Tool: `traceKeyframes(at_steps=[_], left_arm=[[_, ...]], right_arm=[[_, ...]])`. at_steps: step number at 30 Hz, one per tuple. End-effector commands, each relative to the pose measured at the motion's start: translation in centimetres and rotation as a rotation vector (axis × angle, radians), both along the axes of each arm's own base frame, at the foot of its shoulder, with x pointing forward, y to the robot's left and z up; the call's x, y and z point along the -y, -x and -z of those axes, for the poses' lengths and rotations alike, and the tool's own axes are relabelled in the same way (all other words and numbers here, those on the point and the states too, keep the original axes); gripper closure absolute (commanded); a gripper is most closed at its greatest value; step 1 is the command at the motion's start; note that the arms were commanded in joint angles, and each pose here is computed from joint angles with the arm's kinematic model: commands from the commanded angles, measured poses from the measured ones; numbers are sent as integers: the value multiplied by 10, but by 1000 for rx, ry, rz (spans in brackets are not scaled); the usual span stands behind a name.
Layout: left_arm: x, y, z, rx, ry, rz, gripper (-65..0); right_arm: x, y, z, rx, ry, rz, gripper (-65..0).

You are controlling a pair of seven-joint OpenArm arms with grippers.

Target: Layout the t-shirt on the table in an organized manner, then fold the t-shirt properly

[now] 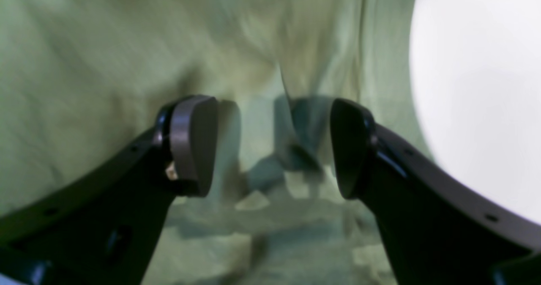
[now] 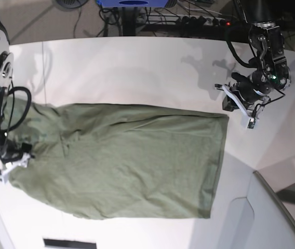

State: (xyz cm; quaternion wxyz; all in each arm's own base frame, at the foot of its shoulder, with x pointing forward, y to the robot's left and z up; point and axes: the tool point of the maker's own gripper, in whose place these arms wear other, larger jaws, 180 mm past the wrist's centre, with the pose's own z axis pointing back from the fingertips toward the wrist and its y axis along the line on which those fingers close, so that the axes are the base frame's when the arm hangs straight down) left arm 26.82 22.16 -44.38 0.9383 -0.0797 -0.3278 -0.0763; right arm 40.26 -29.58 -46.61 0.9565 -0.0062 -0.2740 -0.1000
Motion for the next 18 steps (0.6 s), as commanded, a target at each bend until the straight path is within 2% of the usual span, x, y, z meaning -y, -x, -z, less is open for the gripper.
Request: traceKeyframes(at_steps=[1,8,10,14,15,18], left_arm=[[-4,-9,-10,42,-5,0,0],[-2,-12,-12,50,-1,-1,0],[-2,-12,-12,50,-1,-1,0],[-3,-11,-12,47,-2,0,0],[-3,-10,-11,45,-2,0,0],[-3,-10,-11,44,-6,1,0]], right_arm=[[20,-12,-18,54,33,19,-396],[20,5,-3,21,33,16,-386],[20,5,-3,21,33,16,-315],[21,2,-6,28,35,15,-18],[20,3,-6,26,35,15,0],[20,-7,-19,66,50,4,-14]])
